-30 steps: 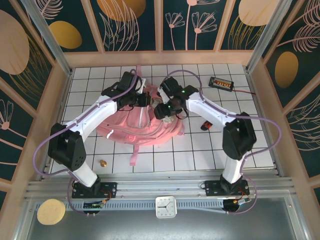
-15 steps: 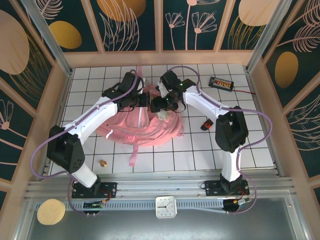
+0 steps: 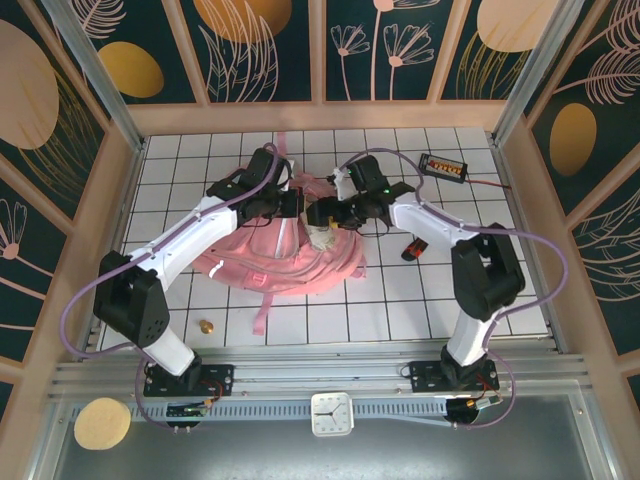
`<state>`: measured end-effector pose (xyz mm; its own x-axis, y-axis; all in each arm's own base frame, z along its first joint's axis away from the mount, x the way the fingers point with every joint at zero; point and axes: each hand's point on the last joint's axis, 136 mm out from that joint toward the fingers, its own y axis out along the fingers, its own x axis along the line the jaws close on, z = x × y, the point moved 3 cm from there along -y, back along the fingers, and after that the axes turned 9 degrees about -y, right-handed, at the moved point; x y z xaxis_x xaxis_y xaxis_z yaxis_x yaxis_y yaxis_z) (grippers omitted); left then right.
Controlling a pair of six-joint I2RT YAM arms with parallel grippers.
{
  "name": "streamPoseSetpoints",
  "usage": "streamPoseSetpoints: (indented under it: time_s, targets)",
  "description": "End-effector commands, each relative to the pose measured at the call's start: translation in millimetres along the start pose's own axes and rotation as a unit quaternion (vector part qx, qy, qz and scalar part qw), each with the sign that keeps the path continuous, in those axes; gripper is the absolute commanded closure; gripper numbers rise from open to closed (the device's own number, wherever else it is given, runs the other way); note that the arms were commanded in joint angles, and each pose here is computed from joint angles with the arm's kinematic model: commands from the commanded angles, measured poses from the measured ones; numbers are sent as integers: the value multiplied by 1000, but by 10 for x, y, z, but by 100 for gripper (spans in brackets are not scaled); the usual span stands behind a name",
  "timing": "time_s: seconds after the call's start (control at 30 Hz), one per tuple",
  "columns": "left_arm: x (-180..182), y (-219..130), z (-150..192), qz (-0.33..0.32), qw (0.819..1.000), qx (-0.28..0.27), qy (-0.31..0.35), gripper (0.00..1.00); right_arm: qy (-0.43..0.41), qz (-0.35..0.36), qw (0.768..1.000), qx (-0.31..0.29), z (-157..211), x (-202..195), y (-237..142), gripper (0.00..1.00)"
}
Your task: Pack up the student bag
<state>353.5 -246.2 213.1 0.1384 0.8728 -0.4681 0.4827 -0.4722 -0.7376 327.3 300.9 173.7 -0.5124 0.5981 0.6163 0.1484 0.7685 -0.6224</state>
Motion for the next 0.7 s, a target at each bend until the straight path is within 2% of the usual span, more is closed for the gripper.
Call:
streamPoseSetpoints:
  time_s: [0.0,0.17,0.47,0.67]
  targets:
    - [-315,-116,-164,60,998,-27,14,100,-20,-69,996,-49,-138,290,-191,29]
    - [-344,-125,-198,63,998,-28,12,100,-4,-92,994,-51,-86,316,-180,38]
    - [-456,-208,-271,82,996,-32,3,100,42,-139,987,-69,-218,248,97,73]
    - [-534,-207,-280,103,994,-26,-7,100,48,-150,985,-72,-423,268,348,77]
